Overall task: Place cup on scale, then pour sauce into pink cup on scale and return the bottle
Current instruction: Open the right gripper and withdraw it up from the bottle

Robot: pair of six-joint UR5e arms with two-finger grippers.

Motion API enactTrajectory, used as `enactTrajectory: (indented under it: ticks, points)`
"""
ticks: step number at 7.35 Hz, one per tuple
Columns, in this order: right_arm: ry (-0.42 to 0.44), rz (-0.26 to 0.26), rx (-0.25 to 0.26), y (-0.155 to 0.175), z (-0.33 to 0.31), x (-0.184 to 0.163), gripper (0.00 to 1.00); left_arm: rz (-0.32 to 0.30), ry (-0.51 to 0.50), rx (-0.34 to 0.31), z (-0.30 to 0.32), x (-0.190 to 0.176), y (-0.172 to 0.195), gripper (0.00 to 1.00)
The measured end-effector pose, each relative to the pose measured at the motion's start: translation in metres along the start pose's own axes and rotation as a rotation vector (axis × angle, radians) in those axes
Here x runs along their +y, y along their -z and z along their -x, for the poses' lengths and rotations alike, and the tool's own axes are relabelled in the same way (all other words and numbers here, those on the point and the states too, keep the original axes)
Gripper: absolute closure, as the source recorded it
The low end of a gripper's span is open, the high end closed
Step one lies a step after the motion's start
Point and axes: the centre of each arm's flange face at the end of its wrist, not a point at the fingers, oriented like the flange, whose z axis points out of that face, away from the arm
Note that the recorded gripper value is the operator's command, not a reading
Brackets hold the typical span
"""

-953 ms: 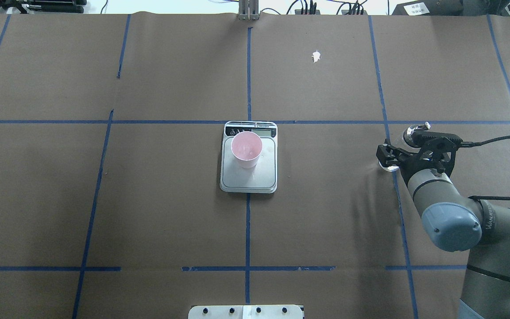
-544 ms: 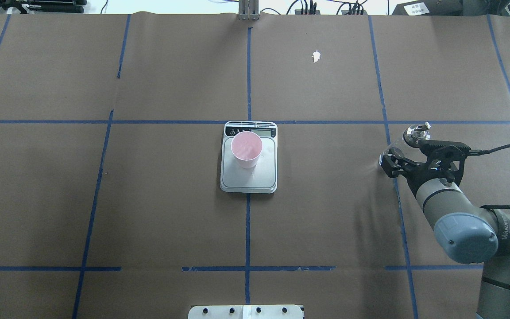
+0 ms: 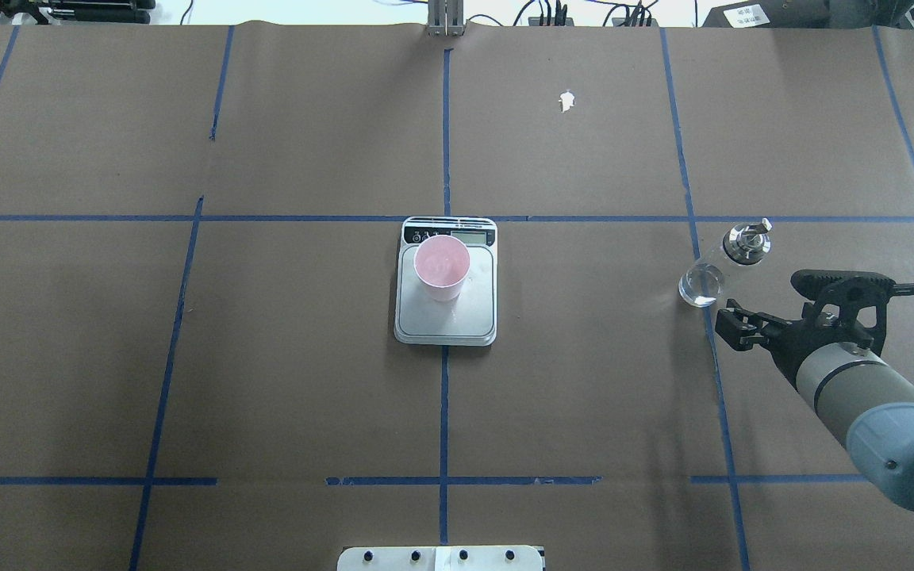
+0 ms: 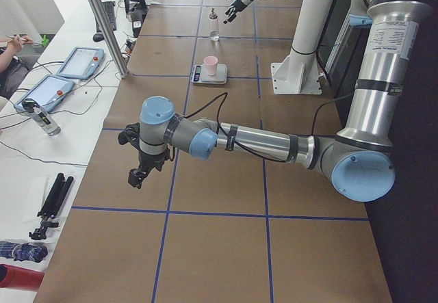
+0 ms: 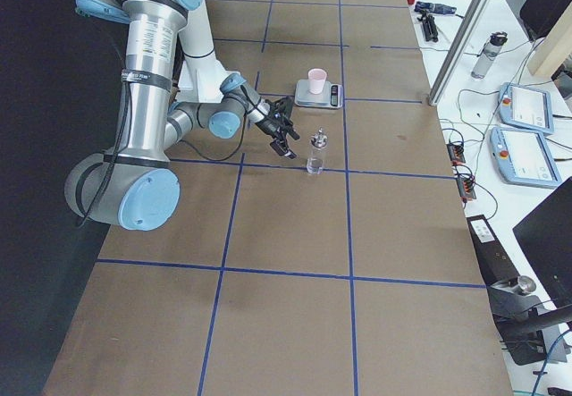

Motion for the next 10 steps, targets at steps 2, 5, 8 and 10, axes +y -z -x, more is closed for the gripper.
enactTrajectory:
  ticks: [2,5,8,10]
  points:
    - [0.033,0.085,0.045,0.069,0.002,-0.031,0.0,-0.006,-0.002,-0.001,-0.001,-0.001,0.004,0.0]
    - [0.065,0.213,0.051,0.107,-0.013,-0.077,0.0,-0.009,-0.003,-0.002,-0.002,0.001,0.006,0.0]
    - [0.166,0.28,0.07,0.067,-0.058,-0.15,0.0,-0.017,-0.007,-0.002,-0.007,0.004,0.011,0.0]
    - [0.204,0.324,0.085,0.021,-0.112,-0.192,0.0,-0.019,-0.009,-0.001,-0.008,0.004,0.012,0.0]
